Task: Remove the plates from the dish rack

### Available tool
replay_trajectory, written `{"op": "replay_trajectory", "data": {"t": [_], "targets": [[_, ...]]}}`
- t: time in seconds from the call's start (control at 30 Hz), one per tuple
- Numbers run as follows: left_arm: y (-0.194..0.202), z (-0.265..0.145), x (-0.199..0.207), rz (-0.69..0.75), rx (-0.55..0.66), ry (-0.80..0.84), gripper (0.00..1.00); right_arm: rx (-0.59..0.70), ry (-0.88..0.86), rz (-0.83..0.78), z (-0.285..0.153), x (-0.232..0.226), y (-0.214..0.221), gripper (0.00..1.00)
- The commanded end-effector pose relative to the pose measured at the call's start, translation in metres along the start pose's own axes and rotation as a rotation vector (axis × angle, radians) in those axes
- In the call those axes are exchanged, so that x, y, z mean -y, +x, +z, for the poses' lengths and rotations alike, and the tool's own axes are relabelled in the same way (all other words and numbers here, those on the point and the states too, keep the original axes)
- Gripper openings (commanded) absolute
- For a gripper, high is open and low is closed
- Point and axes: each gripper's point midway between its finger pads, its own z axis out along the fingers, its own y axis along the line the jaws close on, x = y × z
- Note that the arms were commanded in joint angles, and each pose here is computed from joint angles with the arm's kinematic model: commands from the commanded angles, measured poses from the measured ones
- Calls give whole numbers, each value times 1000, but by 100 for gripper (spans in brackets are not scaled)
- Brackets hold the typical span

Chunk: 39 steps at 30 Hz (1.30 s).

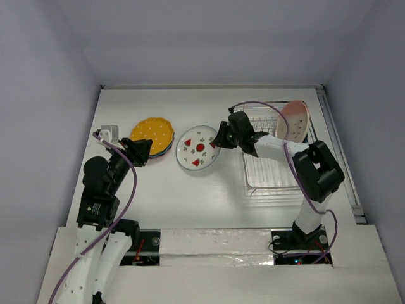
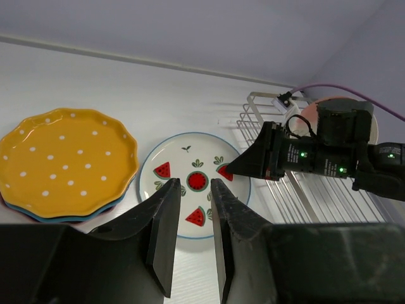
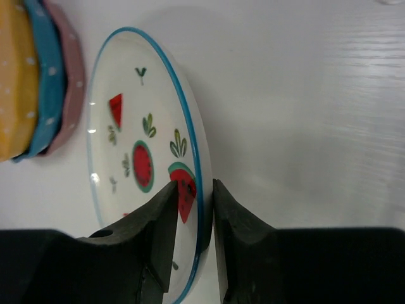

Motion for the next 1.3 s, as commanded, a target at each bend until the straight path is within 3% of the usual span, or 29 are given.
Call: {"op": "replay_trajectory", "data": {"t": [0.0, 0.23, 0.53, 0.63, 0.7, 0.77, 0.8, 0.83, 0.9, 0.97, 1.17, 1.27], "targets": [[-23, 0, 13, 15, 61, 44, 23, 71, 72, -42, 8, 11, -15, 34], [-24, -1, 12, 17, 66, 39, 23, 29, 131, -56, 19, 29, -1, 40], [-24, -2, 13, 19, 68, 42, 23, 88, 83, -89, -1, 5, -25, 70], [-25, -3, 13, 20, 72, 43, 24, 108, 58, -101, -19, -8, -37, 71], [-26, -3, 13, 19, 74, 38, 24, 166, 29, -106, -40, -21, -55, 69], [-26, -3, 13, 21, 75, 37, 24, 218, 42, -111, -59, -24, -68, 56], [-26, -3, 13, 21, 76, 39, 24, 305, 76, -110, -83, -24, -89, 38], [-26, -4, 13, 21, 76, 38, 24, 344, 107, -113, -94, -21, -98, 29], [-26, -4, 14, 22, 78, 42, 24, 401, 216, -124, -118, 0, -116, 11], [-27, -6, 14, 23, 83, 44, 24, 435, 303, -110, -144, 26, -132, 2], [-29, -8, 15, 24, 89, 43, 24, 611, 677, 0, -232, 124, -157, 0], [-27, -8, 17, 23, 84, 51, 24, 675, 838, 40, -260, 159, -149, 19]]}}
